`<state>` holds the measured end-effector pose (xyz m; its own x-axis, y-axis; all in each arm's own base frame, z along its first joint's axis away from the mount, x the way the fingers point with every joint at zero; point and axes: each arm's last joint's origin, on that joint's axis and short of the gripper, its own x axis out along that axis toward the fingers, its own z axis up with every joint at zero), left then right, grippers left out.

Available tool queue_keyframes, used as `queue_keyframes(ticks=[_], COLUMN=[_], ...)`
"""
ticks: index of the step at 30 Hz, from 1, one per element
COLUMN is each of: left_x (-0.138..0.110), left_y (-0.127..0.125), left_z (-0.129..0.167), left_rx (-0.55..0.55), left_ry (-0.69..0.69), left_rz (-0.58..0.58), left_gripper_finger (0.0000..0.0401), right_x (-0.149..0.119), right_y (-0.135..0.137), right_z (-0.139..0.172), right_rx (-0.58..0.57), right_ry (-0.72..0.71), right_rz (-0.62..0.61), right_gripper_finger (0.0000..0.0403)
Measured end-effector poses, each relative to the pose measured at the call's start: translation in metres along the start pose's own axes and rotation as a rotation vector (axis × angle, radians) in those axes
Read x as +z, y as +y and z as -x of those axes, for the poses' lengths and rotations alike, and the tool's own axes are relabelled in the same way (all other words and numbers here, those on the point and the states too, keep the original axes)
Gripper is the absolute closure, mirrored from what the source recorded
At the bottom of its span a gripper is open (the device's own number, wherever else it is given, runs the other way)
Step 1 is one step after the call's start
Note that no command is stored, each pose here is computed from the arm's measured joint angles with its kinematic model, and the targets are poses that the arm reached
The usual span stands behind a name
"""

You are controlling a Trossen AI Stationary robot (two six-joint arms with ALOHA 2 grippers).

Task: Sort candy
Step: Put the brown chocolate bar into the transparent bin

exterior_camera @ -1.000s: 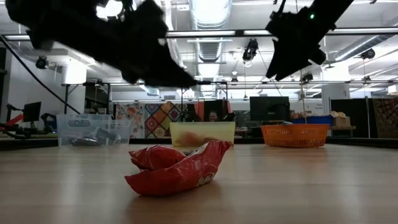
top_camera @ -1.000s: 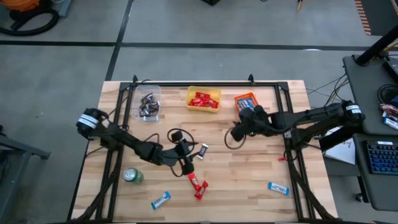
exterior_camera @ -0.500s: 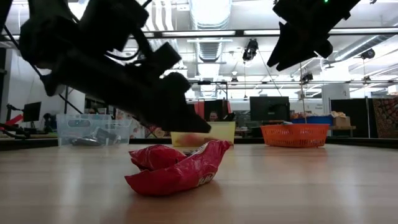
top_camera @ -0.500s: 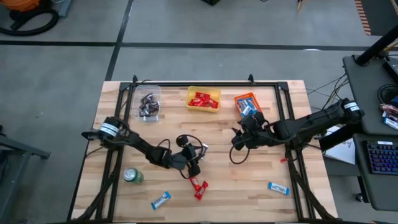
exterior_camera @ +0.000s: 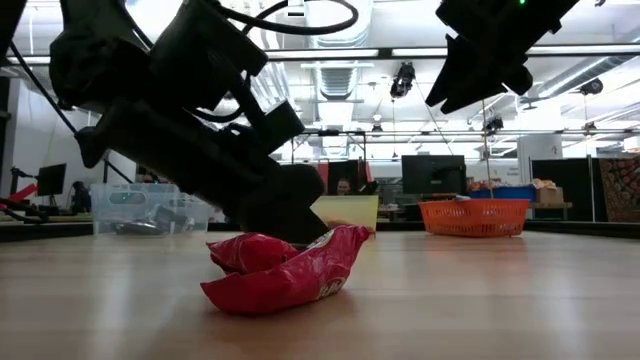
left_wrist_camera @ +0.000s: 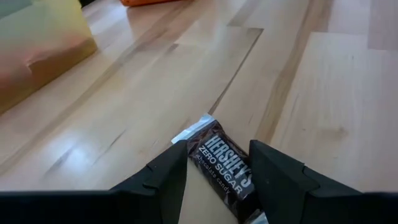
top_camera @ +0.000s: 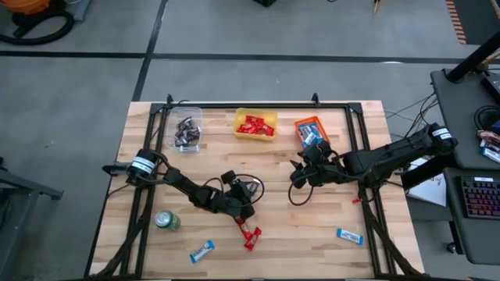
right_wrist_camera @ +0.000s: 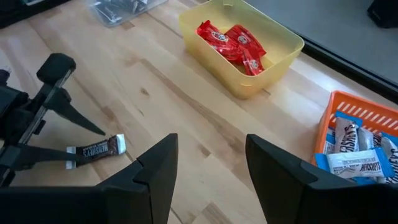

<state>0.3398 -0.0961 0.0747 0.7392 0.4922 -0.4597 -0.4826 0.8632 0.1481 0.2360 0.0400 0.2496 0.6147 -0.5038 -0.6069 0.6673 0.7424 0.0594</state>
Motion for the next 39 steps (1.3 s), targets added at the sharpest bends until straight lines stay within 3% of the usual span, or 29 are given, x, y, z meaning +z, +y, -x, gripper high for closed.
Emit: queue_keyframes(ticks=[13, 23, 39], left_x=[-0.008, -0.007, 0.04], left_y=[0.003, 0.001, 0.01], left_z=[0.001, 0.001, 0.031], left_rx=[-0.039, -0.104, -0.23], left_ry=[0.05, 0.064, 0.002], left_rz=[0.021, 0.018, -0.061], left_gripper_finger=[0.026, 0.0393, 0.0401], right_x=[-0.019, -0.024, -0.023], right_y=[0.002, 0.001, 0.001], right_z=[-0.009, -0.013, -0.013], right_rx=[0.055, 0.049, 0.047], right_ry=[-0.037, -0.041, -0.057], right_rz=[-0.032, -0.027, -0.014], right_gripper_finger=[0.0223, 0.0223, 0.0223])
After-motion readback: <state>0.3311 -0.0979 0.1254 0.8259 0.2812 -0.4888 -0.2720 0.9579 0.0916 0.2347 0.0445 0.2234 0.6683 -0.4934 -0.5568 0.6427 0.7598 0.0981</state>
